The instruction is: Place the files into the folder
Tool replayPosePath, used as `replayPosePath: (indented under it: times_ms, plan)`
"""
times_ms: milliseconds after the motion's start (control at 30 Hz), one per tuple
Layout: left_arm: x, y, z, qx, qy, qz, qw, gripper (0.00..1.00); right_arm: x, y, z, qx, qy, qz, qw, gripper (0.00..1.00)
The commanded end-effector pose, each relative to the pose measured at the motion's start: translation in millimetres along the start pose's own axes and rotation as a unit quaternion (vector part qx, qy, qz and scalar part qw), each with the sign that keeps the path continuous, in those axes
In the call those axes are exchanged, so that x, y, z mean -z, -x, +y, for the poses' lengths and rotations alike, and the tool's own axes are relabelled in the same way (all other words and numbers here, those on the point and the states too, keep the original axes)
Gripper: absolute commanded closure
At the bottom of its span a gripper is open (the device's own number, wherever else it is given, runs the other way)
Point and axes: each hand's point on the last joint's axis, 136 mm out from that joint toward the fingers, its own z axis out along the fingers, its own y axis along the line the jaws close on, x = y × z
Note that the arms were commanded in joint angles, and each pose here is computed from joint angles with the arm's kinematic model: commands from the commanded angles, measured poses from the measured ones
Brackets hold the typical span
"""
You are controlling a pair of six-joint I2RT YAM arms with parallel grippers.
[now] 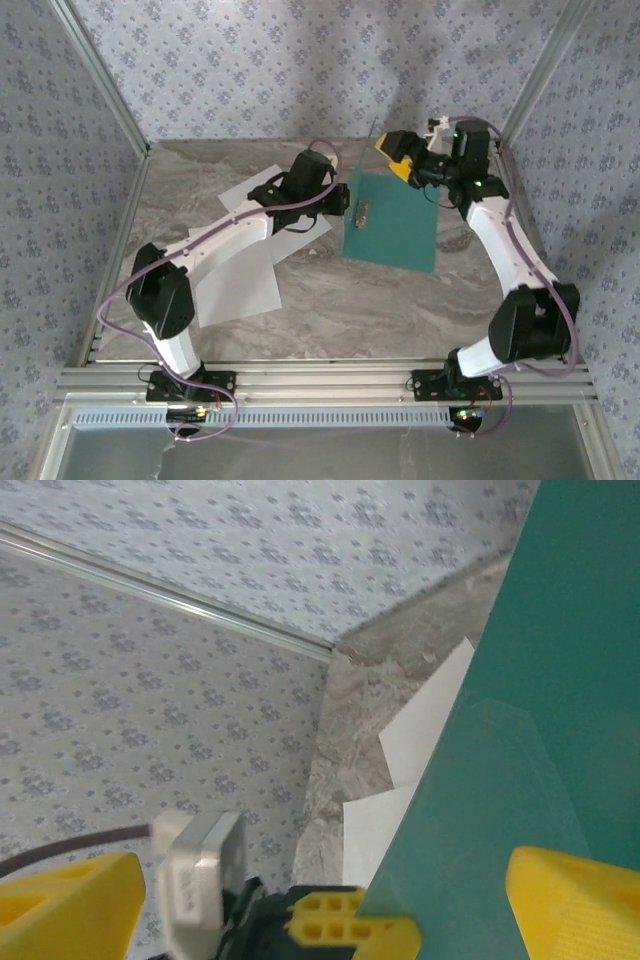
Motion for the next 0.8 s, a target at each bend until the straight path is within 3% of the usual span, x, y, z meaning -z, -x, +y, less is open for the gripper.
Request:
replayPosePath:
  times_ms: [0,233,500,767]
  plan:
    - [20.9,17.1,-21.0,0.057,-0.032,-0.039,0.997,0.98,19.5,-17.4,-9.7,-0.012,-0.015,0.013,1.0,0.05]
    - [30.6,2.8,-26.0,0.113,-0.047,-0.064,0.99,1.0,54.4,-26.7,-5.6,-0.009,-0.025,-0.004,1.0,0.04]
    - [48.4,-15.6,-21.8,0.174,-0.057,-0.107,0.977,1.0,58.3,-42.9,-25.2,-0.028,-0.044,0.002,0.999,0.04]
    - [55.7,-48.4,-3.0,0.216,-0.041,-0.104,0.97,1.0,51.0,-58.6,-41.9,-0.034,-0.057,0.019,0.998,0.04]
